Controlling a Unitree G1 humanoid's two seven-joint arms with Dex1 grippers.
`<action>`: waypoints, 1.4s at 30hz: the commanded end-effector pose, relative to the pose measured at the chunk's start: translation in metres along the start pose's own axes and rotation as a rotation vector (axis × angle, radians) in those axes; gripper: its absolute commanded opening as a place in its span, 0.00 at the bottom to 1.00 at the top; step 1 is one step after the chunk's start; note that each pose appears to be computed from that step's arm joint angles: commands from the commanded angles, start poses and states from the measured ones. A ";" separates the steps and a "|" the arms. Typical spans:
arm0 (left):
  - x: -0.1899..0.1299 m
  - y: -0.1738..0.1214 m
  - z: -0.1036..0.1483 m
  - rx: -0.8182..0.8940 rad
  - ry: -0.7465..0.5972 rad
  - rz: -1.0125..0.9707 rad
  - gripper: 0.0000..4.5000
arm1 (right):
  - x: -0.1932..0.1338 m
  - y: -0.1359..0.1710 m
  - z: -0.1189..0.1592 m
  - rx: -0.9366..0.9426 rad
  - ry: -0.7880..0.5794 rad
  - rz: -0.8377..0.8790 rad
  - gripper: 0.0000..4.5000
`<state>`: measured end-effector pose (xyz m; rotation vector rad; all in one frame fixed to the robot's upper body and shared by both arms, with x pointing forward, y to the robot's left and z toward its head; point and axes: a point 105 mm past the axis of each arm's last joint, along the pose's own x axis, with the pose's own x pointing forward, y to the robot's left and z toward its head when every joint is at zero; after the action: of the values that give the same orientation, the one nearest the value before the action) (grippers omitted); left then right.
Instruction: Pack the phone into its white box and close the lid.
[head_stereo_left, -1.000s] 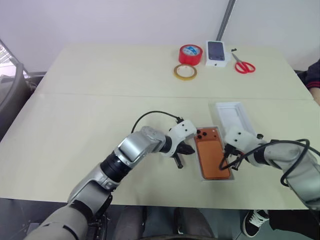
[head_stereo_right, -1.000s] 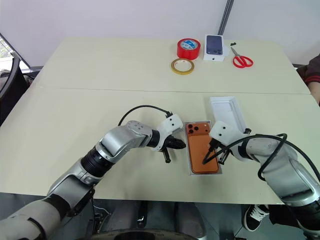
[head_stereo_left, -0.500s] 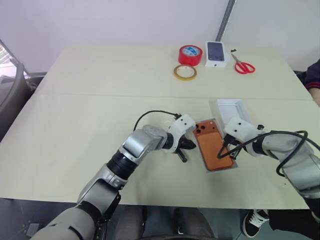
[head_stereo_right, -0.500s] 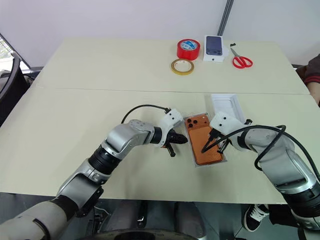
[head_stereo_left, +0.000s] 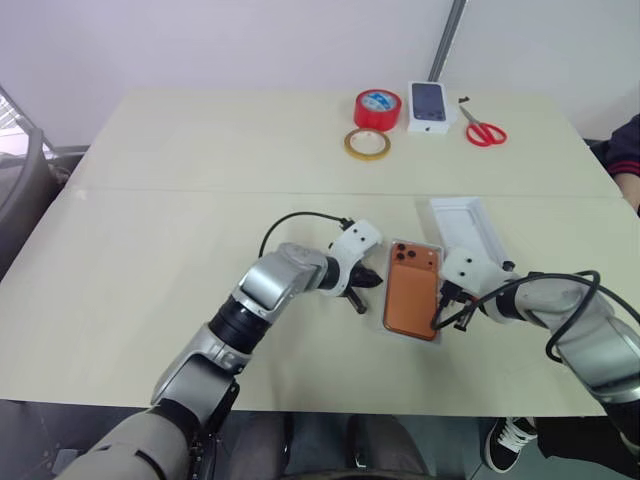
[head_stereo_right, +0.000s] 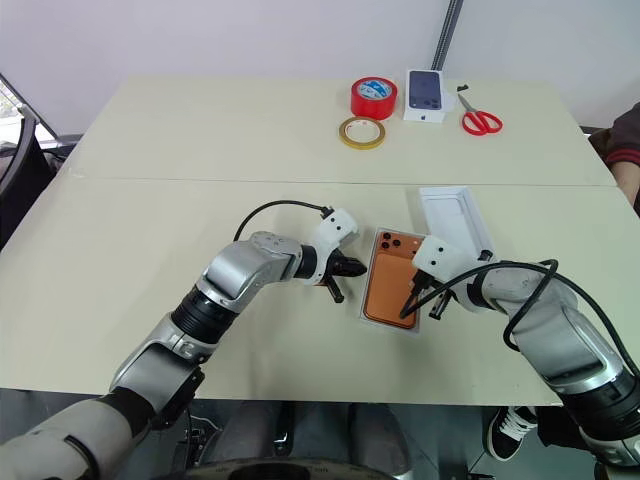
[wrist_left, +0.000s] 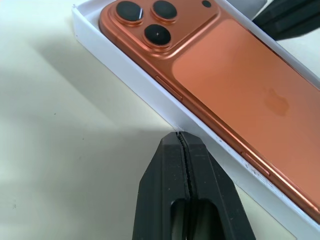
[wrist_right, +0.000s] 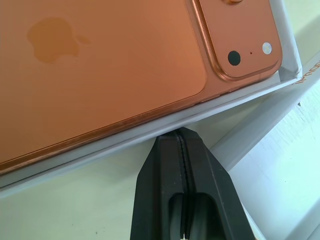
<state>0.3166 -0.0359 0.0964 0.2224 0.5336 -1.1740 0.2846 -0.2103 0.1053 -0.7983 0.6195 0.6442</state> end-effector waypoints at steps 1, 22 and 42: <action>0.000 -0.013 0.004 0.026 -0.014 -0.040 0.01 | 0.002 -0.001 0.002 -0.006 -0.013 0.004 0.00; -0.003 -0.020 0.002 0.049 0.001 -0.070 0.01 | 0.012 -0.007 0.013 -0.012 -0.064 -0.028 0.00; -0.103 0.013 0.014 0.252 -0.326 0.035 0.00 | -0.019 -0.057 0.031 0.394 -0.093 -0.039 0.76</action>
<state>0.3113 0.0478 0.1371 0.2167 0.2385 -1.1558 0.3129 -0.2122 0.1647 -0.4779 0.5796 0.5672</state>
